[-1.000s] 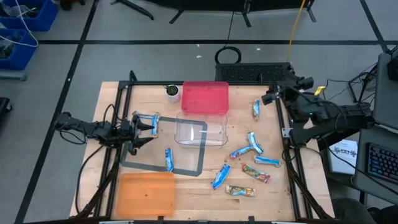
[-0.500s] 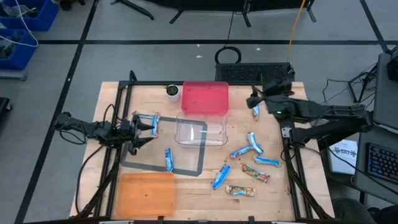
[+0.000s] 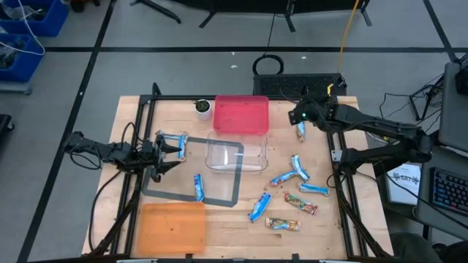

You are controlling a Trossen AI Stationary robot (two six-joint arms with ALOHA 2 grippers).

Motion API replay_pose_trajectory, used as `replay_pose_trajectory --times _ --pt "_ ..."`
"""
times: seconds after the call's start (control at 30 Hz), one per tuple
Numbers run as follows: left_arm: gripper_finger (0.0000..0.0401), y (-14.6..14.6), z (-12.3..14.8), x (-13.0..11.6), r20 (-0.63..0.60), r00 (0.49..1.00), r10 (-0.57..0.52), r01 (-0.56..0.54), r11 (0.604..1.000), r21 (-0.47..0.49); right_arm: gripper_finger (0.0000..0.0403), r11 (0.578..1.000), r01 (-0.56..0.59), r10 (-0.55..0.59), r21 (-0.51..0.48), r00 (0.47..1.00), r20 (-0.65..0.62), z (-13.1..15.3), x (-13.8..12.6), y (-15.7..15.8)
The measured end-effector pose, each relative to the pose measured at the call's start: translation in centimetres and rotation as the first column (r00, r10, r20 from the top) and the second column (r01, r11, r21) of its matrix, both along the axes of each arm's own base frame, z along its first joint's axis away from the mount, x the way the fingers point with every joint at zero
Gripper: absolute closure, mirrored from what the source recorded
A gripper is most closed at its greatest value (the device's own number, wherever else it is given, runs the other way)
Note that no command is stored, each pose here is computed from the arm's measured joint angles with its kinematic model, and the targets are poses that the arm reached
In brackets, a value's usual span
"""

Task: Pick and place Granola Bars by type
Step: Put the yellow granola bar into the transparent bin

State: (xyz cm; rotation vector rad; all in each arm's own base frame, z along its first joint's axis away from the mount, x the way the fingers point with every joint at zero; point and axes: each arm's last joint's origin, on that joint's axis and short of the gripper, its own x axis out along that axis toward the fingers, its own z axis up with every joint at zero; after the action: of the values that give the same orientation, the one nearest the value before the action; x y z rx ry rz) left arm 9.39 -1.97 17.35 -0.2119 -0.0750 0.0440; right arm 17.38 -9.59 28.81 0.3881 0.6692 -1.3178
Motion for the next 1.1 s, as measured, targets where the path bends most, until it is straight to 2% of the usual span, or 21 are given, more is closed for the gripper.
replay_pose_trajectory --times 0.17,0.33,0.5,0.63,0.93,1.1 --pt "0.0132 0.0 0.0 0.0 0.000 1.000 0.000 0.000 1.000 0.000 0.0097 0.995 0.091 -0.092 0.042 0.996 0.020 -1.9 -0.7 -0.7" --pt "0.0132 0.0 0.0 0.0 0.000 1.000 0.000 0.000 1.000 0.000 0.0097 0.983 0.086 -0.097 0.163 0.993 0.062 -5.5 -1.1 -0.9" --pt "0.0132 0.0 0.0 0.0 0.000 1.000 0.000 0.000 1.000 0.000 0.0098 0.964 0.097 -0.110 0.246 0.993 0.040 -8.5 -2.0 -0.6" --pt "0.0132 0.0 0.0 0.0 0.000 1.000 0.000 0.000 1.000 0.000 0.0108 0.959 0.114 -0.125 0.258 0.992 0.026 -9.8 -2.5 -0.5" --pt "0.0132 0.0 0.0 0.0 0.000 1.000 0.000 0.000 1.000 0.000 0.0121 0.952 0.068 -0.102 0.298 0.990 0.100 -12.3 -2.7 -0.2" --pt "0.0132 0.0 0.0 0.0 0.000 1.000 0.000 0.000 1.000 0.000 0.0119 0.950 0.063 -0.088 0.307 0.994 0.067 -13.1 -2.4 -0.6"
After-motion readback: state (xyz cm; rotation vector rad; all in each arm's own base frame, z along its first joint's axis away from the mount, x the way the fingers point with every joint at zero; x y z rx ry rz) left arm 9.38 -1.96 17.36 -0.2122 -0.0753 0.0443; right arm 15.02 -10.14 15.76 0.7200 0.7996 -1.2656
